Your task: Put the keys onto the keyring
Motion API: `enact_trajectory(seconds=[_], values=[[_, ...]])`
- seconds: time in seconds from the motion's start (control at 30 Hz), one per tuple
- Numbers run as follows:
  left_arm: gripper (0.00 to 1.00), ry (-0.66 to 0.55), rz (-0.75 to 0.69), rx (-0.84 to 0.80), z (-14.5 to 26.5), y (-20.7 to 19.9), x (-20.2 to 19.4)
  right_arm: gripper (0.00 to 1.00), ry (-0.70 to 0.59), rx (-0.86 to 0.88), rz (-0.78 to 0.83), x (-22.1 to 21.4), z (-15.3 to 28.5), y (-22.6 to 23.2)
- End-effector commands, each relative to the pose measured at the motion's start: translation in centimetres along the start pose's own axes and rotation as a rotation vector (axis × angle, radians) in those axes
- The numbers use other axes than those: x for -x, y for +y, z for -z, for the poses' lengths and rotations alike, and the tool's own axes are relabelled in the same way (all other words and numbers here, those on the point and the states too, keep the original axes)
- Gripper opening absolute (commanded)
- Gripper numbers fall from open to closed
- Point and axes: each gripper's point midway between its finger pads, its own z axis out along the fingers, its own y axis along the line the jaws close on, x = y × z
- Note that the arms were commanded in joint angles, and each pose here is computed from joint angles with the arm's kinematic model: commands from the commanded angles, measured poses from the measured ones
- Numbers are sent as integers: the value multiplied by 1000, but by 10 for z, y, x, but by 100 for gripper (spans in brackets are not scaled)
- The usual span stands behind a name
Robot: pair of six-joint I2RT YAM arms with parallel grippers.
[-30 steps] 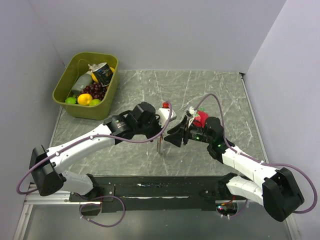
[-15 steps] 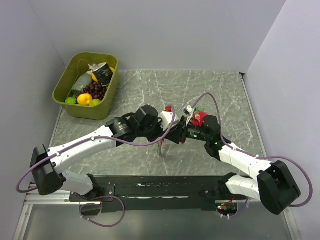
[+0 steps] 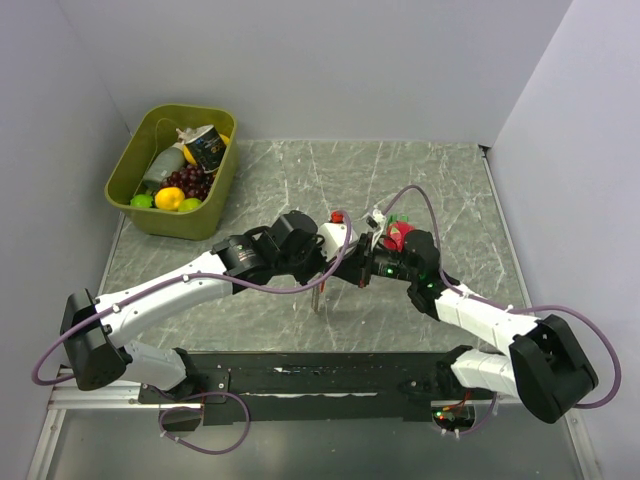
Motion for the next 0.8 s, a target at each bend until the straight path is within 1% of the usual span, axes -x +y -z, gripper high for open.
enact_trajectory(seconds=[0.0, 0.13, 0.2, 0.23, 0.27, 0.33, 0.4, 0.43, 0.47, 0.57, 0.63, 0.67, 0.73, 0.77], values=[[1, -127, -20, -10, 15, -4, 40, 0, -124, 25, 72, 37, -3, 9], [1, -139, -16, -3, 20, -3, 45, 0, -165, 25, 56, 39, -2, 9], [3, -148, -8, 6, 22, -1, 48, 0, -195, 32, 56, 41, 0, 11], [5, -151, -8, 6, 22, -1, 49, 0, -204, 39, 40, 42, 0, 13], [9, -158, -6, 7, 23, -1, 51, 0, -212, 47, 37, 43, 1, 15], [10, -183, -1, 9, 27, -1, 55, 0, -238, 61, 30, 46, 3, 18], [15, -210, 0, 12, 30, 0, 60, 0, -249, 68, 25, 46, 4, 20], [18, -211, 7, 44, 30, 5, 60, 0, -253, 73, 25, 46, 5, 21], [26, -218, 11, 48, 32, 6, 61, 0, -260, 81, 33, 48, 5, 24], [35, -258, 35, 70, 39, 10, 70, 0, -279, 90, 46, 50, 7, 26], [43, -307, 55, 86, 48, 12, 78, 0, -281, 91, 46, 48, 8, 26], [51, -325, 64, 100, 51, 15, 80, 0, -284, 95, 51, 48, 8, 27], [57, -361, 92, 112, 61, 19, 84, 0, -296, 101, 58, 50, 10, 29], [63, -392, 108, 113, 65, 22, 89, 0, -300, 102, 62, 50, 10, 29]])
